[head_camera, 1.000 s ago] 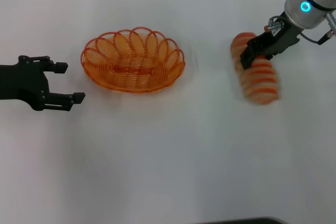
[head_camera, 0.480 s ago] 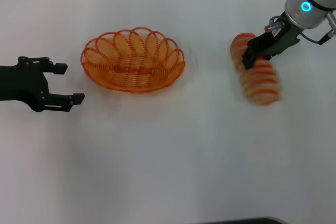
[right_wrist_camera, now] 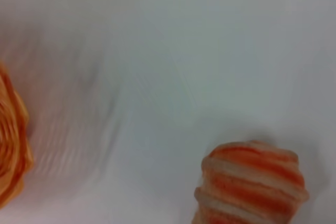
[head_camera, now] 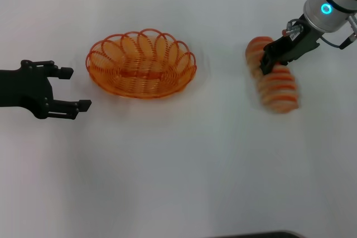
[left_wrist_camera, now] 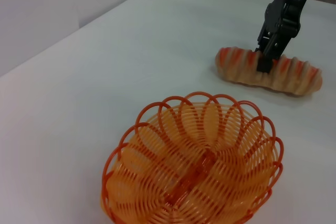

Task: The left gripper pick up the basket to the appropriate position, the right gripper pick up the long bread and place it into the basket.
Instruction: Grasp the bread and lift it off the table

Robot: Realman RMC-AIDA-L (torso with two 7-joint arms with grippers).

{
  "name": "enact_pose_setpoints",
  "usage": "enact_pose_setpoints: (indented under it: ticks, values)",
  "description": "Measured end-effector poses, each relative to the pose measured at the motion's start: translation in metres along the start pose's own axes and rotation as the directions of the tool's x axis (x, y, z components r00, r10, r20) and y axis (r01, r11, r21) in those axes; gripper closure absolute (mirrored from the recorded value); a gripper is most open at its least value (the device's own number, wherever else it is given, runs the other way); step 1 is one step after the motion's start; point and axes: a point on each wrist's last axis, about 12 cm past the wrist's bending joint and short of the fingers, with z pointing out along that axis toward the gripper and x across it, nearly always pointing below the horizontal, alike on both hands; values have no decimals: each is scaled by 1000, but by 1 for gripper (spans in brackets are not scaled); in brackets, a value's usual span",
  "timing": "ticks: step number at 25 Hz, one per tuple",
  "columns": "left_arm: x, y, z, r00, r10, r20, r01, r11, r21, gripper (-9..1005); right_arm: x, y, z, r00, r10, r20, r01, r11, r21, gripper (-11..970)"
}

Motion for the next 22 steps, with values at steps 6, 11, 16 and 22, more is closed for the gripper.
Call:
enact_pose_setpoints:
  ticks: [6, 11, 16, 22]
  values:
    - [1, 0, 0, 1000, -1, -1, 1, 1000, 0, 135, 1, 0, 0, 1000, -1, -5, 1, 1000, -1, 600]
    - [1, -1, -1, 1000, -2, 0, 2, 1000, 0, 135, 1, 0, 0, 1000, -4, -7, 4, 1000, -3, 644]
    - [1, -1, -1, 1000, -1, -1, 1, 1000, 2, 134, 1, 0, 0, 1000, -6, -7, 6, 1000, -5, 689]
    - [1, -1, -1, 1000, 0, -1, 0, 1000, 2, 134, 0, 0, -1, 1000, -7, -3, 7, 1000, -5, 724]
